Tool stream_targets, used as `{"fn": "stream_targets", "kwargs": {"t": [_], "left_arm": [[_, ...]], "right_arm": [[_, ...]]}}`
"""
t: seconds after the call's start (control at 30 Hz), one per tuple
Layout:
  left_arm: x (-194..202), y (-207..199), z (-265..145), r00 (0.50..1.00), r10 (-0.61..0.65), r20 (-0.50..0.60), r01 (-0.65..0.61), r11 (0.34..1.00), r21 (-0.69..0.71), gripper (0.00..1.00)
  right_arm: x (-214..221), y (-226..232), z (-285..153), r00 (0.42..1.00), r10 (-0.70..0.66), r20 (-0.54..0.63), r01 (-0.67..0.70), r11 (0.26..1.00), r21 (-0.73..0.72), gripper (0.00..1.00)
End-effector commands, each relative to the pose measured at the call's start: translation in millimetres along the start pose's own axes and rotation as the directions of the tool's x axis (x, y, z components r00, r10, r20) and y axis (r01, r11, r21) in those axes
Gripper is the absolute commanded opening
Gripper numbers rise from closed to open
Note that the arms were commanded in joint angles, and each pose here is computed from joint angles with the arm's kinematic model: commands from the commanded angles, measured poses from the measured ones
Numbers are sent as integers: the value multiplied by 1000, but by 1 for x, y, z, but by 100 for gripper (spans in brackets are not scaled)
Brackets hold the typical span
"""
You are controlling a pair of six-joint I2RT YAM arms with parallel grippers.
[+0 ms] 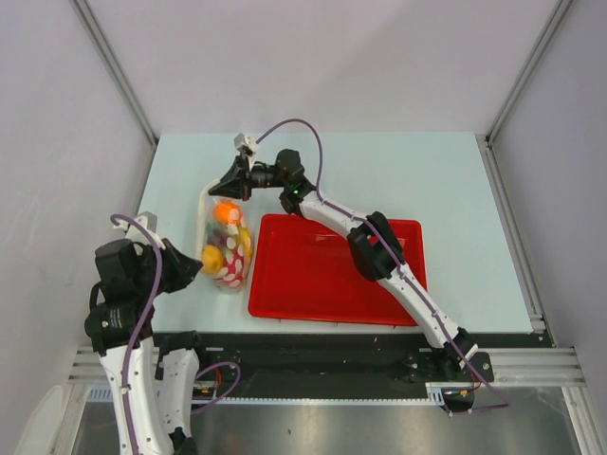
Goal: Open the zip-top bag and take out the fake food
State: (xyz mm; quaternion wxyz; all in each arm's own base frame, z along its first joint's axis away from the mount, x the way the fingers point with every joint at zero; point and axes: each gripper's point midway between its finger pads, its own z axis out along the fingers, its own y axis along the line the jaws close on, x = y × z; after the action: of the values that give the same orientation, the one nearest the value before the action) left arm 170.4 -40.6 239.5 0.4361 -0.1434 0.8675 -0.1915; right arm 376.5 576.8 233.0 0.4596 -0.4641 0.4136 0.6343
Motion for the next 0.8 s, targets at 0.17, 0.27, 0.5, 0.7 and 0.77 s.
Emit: {"fn": "stream_targets", "kwargs": {"t": [0.17, 0.27, 0.5, 0.7, 0.77], "left_arm": [[38, -10, -10, 985, -151, -85, 155, 987, 39, 0], [31, -18, -3, 986, -158, -56, 162, 982, 101, 0], [19, -26, 9, 987, -159, -33, 163, 971, 177, 0], [18, -31, 17, 990, -142, -21, 143, 959, 243, 0], [22, -31, 21, 988, -152, -32, 155, 953, 259, 0]], "right_arm": [[-26, -37, -13, 992, -113, 51, 103, 980, 172, 0], [-30, -35, -11, 998, -41, 57, 28, 977, 212, 5], [-23, -33, -35, 931, 365, -23, -311, 822, 477, 100], [-25, -17, -98, 754, 657, 20, -405, 441, 801, 100], [-29, -3, -114, 676, 735, 57, -436, 337, 834, 100]]}}
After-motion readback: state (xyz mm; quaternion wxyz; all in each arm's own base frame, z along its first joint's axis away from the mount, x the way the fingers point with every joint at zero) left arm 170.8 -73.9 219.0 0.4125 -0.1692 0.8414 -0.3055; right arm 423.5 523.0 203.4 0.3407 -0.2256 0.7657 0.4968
